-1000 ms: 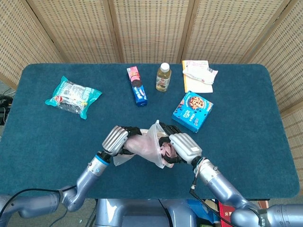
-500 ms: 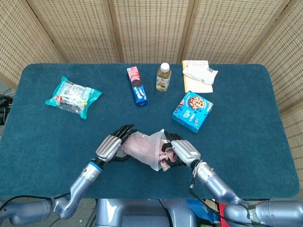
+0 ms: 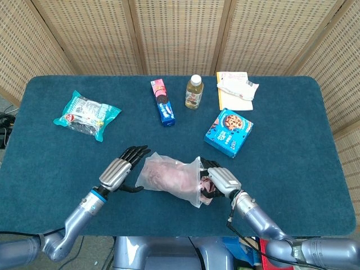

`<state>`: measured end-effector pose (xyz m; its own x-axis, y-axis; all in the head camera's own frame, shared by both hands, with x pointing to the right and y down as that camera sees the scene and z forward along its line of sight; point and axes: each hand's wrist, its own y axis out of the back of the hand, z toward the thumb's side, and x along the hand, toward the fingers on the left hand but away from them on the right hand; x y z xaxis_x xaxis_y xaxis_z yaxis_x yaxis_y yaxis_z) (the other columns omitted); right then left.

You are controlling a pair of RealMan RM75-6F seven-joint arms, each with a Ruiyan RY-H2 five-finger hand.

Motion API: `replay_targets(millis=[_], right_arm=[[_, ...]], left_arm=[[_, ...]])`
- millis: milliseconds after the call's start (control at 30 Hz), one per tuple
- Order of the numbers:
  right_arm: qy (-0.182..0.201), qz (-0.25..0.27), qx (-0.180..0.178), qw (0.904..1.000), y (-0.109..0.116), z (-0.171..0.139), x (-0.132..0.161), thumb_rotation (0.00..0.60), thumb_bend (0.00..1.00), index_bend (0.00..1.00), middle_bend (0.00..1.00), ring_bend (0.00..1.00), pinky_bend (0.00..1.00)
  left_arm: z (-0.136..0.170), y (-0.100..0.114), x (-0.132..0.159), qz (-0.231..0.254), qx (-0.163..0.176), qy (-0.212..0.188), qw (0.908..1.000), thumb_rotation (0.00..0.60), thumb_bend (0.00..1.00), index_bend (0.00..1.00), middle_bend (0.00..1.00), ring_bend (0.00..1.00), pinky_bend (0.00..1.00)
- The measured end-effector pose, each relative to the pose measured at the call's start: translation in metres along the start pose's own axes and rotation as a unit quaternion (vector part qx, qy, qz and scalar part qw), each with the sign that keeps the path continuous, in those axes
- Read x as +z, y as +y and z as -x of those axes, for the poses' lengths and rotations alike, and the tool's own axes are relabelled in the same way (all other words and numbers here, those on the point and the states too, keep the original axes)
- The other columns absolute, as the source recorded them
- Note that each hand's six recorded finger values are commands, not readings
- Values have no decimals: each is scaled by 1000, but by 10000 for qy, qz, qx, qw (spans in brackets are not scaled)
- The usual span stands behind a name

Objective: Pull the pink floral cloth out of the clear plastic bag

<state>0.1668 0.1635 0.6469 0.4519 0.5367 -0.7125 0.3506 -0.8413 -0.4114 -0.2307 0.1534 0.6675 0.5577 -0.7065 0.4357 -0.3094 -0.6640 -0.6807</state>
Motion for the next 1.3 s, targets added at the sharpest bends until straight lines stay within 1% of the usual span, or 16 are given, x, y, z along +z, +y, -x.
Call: replay_targets(millis=[67, 133, 200, 267, 300, 367, 467, 700, 767, 867, 967, 1133, 1233, 1300], right_arm=[[8, -16, -8, 10000, 1, -1, 0, 600, 886, 715, 0, 0, 0], [4, 5, -23, 10000, 2, 0, 0, 600, 885, 715, 0, 0, 0], [-6, 31, -14, 10000, 1, 1, -1, 600, 885, 715, 0, 0, 0], [-10, 43, -1, 10000, 1, 2, -1, 600, 885, 715, 0, 0, 0], [-13, 47, 5, 10000, 0, 2, -1, 600, 885, 715, 0, 0, 0], [-14, 47, 7, 10000, 0, 2, -1, 600, 885, 715, 0, 0, 0], [-12, 71, 5, 10000, 0, 2, 0, 600, 885, 715, 0, 0, 0], [-10, 69, 14, 10000, 1, 3, 1, 600, 885, 715, 0, 0, 0], [-11, 80, 19, 10000, 0, 3, 1, 600, 885, 715, 0, 0, 0], [-10, 80, 23, 10000, 0, 4, 2, 600, 885, 715, 0, 0, 0], [-27, 64, 32, 10000, -1, 4, 1, 600, 885, 715, 0, 0, 0], [-51, 35, 28, 10000, 0, 4, 0, 600, 885, 715, 0, 0, 0], [-65, -6, 20, 10000, 1, 4, -2, 600, 885, 715, 0, 0, 0], [-71, -20, 24, 10000, 2, 5, -2, 600, 885, 715, 0, 0, 0]], left_arm=[[0, 7, -8, -265, -86, 73, 9996, 600, 203, 114, 0, 0, 0], [0, 11, -17, -629, -213, 153, 9977, 600, 204, 172, 0, 0, 0], [3, 9, -25, -1042, -391, 213, 9936, 600, 205, 237, 0, 0, 0], [6, 6, -32, -1349, -538, 245, 9891, 600, 205, 301, 0, 0, 0], [9, 4, -35, -1465, -604, 253, 9870, 600, 205, 337, 0, 0, 0], [14, 1, -39, -1541, -676, 252, 9854, 600, 205, 374, 0, 0, 0], [22, -3, -43, -1617, -664, 171, 9845, 600, 204, 391, 0, 0, 0], [35, -6, -48, -1731, -349, -213, 9841, 600, 204, 392, 0, 0, 0], [37, -9, -50, -1786, -310, -267, 9831, 600, 204, 392, 0, 0, 0], [37, -12, -50, -1672, -273, -242, 9853, 600, 204, 392, 0, 0, 0], [30, -9, -49, -1583, -196, -170, 9870, 600, 203, 392, 0, 0, 0], [9, 0, -50, -1661, -89, -57, 9861, 600, 203, 392, 0, 0, 0], [-6, 5, -53, -1778, -117, 57, 9840, 600, 205, 392, 0, 0, 0], [-20, 7, -56, -1906, -206, 172, 9813, 600, 205, 392, 0, 0, 0]])
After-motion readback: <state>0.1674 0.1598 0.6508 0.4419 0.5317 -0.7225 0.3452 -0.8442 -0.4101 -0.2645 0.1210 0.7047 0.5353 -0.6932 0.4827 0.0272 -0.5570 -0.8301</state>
